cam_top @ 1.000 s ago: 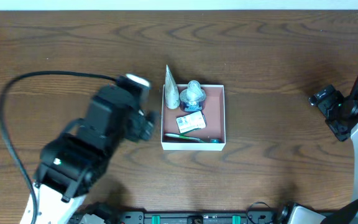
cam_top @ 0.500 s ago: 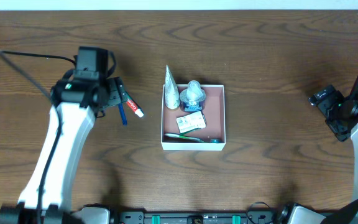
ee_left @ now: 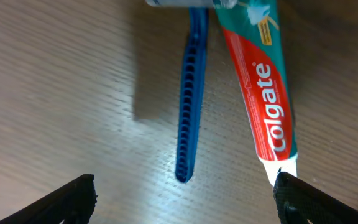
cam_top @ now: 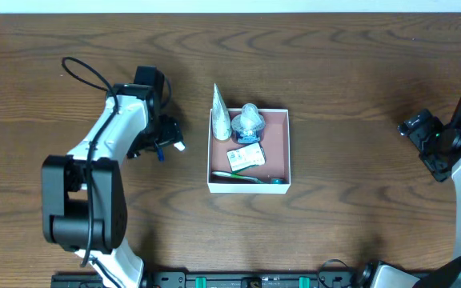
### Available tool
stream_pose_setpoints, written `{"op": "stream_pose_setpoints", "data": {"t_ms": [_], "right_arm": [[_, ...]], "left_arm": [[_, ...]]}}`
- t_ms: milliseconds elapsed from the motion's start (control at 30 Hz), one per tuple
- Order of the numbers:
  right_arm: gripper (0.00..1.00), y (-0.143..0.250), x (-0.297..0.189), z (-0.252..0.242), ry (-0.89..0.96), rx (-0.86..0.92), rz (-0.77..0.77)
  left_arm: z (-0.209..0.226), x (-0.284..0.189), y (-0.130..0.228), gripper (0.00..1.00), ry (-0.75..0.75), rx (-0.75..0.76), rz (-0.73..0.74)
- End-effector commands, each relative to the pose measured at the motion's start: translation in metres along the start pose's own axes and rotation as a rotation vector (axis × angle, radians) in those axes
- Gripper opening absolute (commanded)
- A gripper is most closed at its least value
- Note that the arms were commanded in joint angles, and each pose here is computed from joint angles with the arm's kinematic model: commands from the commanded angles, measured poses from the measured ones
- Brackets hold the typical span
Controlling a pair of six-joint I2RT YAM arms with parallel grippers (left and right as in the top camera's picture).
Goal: Pack container
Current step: 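Grasp the blue razor with the left gripper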
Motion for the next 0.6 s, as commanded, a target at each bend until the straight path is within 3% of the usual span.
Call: {"op": "stream_pose_setpoints", "data": {"t_ms": [0, 433, 567], "right_arm": [[0.99, -0.001, 0.0, -0.002, 0.0, -0.008, 0.0], [0.99, -0.001, 0.0, -0.002, 0.0, -0.008, 0.0], [0.99, -0.001, 0.0, -0.002, 0.0, -0.008, 0.0]], "left_arm": [[-0.001, 0.002, -0.003, 0.91, 0.02, -0.019, 0.007], [0.022, 0.015, -0.01, 0.91, 0.026, -0.1, -0.004], [0.025, 0.024, -0.008, 0.79, 0.032, -0.109, -0.008]]}}
Point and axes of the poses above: each gripper's point midway between its finger pads, its own x axis out along the fingers, its own z axis along the line the jaws close on, y = z × x, the point moved 10 cm from there along -x, back along the fingers, and after that the axes turned 1 degree about x, right-handed, at the moved point
